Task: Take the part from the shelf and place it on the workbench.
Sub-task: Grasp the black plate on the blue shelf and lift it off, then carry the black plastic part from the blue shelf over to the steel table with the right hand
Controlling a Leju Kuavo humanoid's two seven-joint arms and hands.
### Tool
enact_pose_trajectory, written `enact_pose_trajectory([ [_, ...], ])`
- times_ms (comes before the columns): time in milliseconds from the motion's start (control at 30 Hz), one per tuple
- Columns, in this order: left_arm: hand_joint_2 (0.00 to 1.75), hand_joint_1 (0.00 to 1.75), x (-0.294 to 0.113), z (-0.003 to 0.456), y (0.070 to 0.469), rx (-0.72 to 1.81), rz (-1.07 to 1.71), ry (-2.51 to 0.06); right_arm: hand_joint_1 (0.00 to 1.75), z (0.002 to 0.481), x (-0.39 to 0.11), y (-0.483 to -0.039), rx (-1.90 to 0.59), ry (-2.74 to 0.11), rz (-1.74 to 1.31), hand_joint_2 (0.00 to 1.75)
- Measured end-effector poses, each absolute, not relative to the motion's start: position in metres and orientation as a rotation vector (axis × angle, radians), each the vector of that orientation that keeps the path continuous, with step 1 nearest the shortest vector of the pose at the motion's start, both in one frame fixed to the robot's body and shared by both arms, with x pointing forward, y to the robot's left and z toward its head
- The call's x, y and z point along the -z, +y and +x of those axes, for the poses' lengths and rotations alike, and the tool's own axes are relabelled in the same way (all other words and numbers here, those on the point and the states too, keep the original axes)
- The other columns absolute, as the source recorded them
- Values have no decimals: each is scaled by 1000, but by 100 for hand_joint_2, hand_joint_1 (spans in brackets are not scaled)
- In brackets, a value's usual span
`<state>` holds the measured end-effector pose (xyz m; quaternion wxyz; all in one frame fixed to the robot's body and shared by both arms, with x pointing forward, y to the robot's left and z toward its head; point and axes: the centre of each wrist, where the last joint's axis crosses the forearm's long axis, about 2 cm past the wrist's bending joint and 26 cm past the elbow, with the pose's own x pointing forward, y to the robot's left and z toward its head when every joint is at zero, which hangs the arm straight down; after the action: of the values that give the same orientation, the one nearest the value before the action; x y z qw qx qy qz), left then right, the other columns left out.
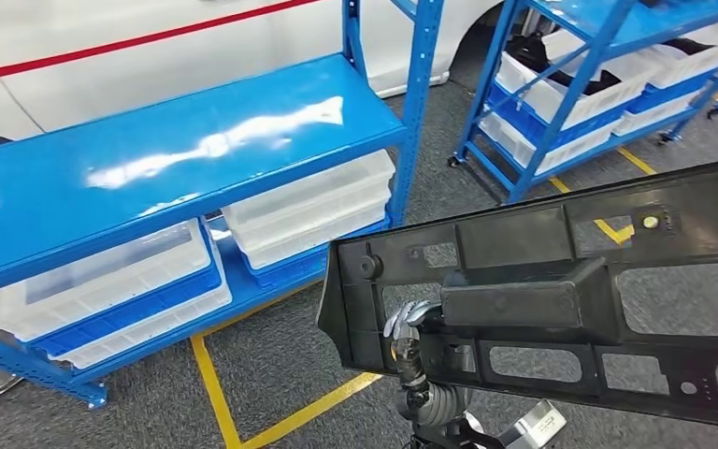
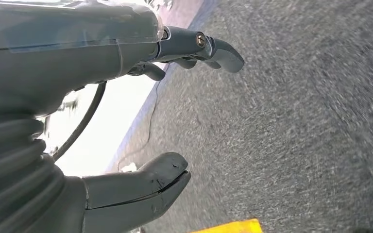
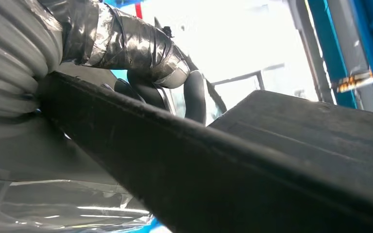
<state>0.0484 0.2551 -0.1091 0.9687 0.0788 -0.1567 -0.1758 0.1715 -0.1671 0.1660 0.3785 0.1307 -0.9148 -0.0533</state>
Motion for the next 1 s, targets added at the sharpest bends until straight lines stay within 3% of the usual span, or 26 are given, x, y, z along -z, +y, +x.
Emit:
enact_pose_trajectory([
  [1000, 175, 0, 110, 44, 258, 333, 152, -313, 175, 172, -158, -168, 178, -2283, 311, 175],
])
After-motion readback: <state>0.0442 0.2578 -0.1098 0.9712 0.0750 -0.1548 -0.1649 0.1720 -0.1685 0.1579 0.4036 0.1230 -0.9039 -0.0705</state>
